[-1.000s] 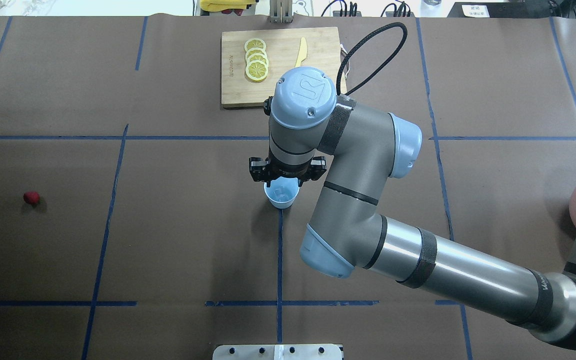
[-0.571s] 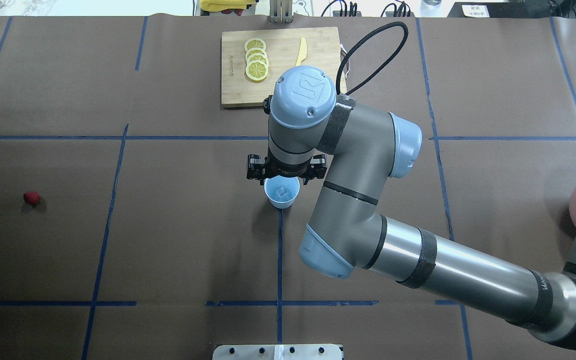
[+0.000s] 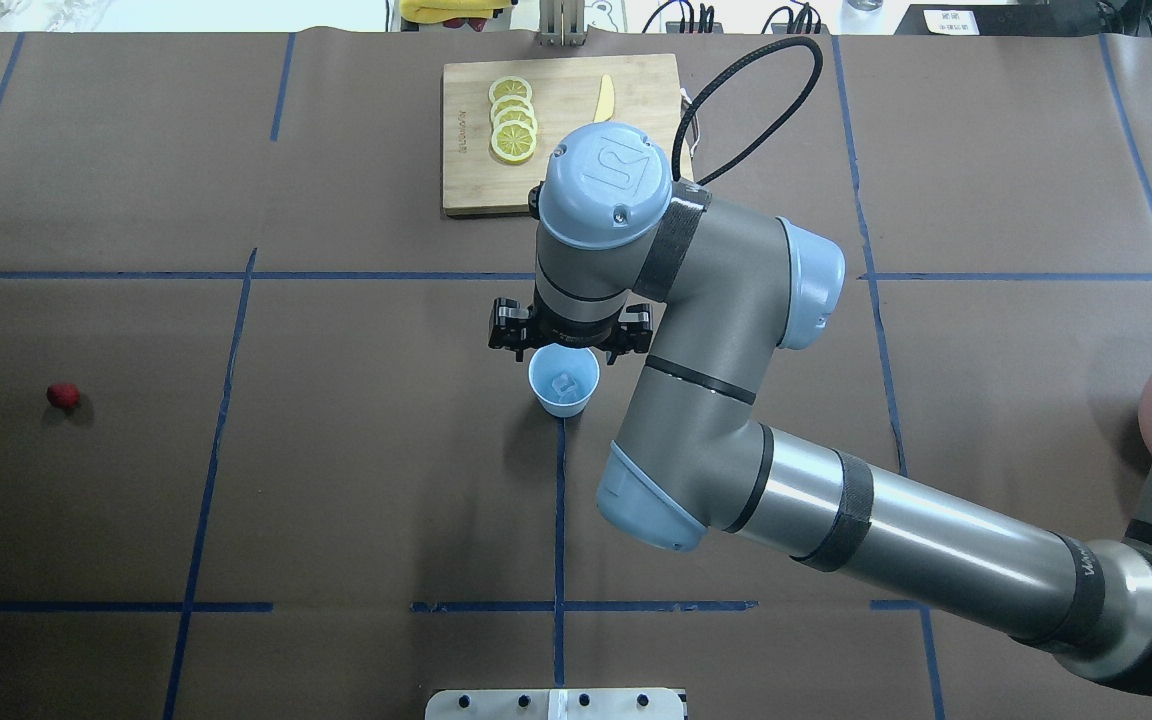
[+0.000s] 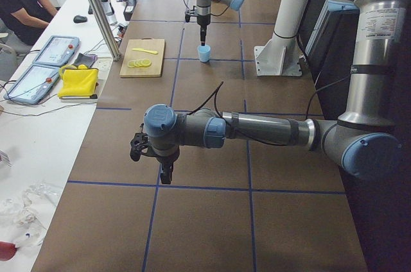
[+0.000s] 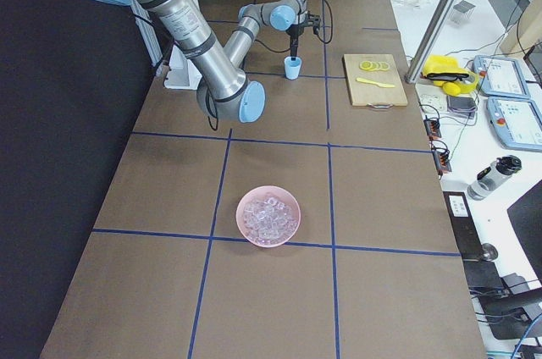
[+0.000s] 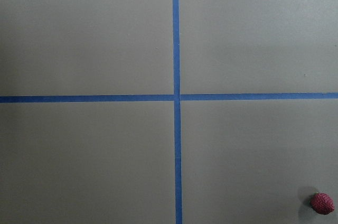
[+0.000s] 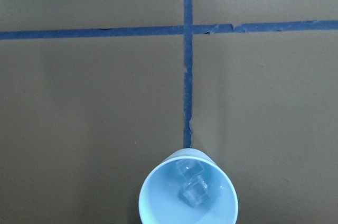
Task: Put ice and strawberries in cup
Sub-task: 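Open the right gripper to drop the ice cube into the cup, then move the right gripper back to the pink bowl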
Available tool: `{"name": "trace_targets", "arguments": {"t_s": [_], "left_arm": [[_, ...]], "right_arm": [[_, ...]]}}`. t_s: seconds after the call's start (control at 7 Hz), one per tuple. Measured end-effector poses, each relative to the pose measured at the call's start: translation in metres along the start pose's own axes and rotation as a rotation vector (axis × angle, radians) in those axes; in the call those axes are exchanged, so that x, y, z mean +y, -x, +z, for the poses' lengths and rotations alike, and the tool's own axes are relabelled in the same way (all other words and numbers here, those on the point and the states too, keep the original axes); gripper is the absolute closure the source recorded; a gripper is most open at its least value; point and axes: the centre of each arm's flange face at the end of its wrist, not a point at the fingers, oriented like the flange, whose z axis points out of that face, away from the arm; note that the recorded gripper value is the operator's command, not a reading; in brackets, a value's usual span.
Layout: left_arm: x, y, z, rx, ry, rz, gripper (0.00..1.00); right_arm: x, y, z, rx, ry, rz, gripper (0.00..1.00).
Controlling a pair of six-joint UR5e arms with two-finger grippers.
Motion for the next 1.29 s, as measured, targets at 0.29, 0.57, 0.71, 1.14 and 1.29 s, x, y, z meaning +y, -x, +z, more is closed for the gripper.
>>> {"name": "trace_targets", "arguments": {"t_s": [0.29, 0.57, 0.71, 1.14, 1.29], "left_arm": [[0.000, 0.000, 0.000, 0.000, -0.001, 0.001, 0.00], [-0.001, -0.001, 0.000, 0.001, -0.001, 0.002, 0.00], [-0.001, -0.001, 0.000, 0.002, -0.001, 0.003, 0.00], [-0.001, -0.004, -0.003, 0.002, -0.007, 0.008, 0.00], [-0.001, -0.005, -0.004, 0.002, -0.008, 0.009, 0.00]], "right_arm": [[-0.010, -0.074, -0.033, 0.023, -0.022, -0.032, 0.01], [-0.013, -0.187, -0.080, 0.041, -0.031, -0.150, 0.01], [-0.012, -0.257, -0.099, 0.057, -0.019, -0.206, 0.01], [0.004, -0.483, -0.140, 0.056, 0.023, -0.361, 0.01], [0.017, -0.532, -0.141, 0.053, 0.037, -0.415, 0.01]]}}
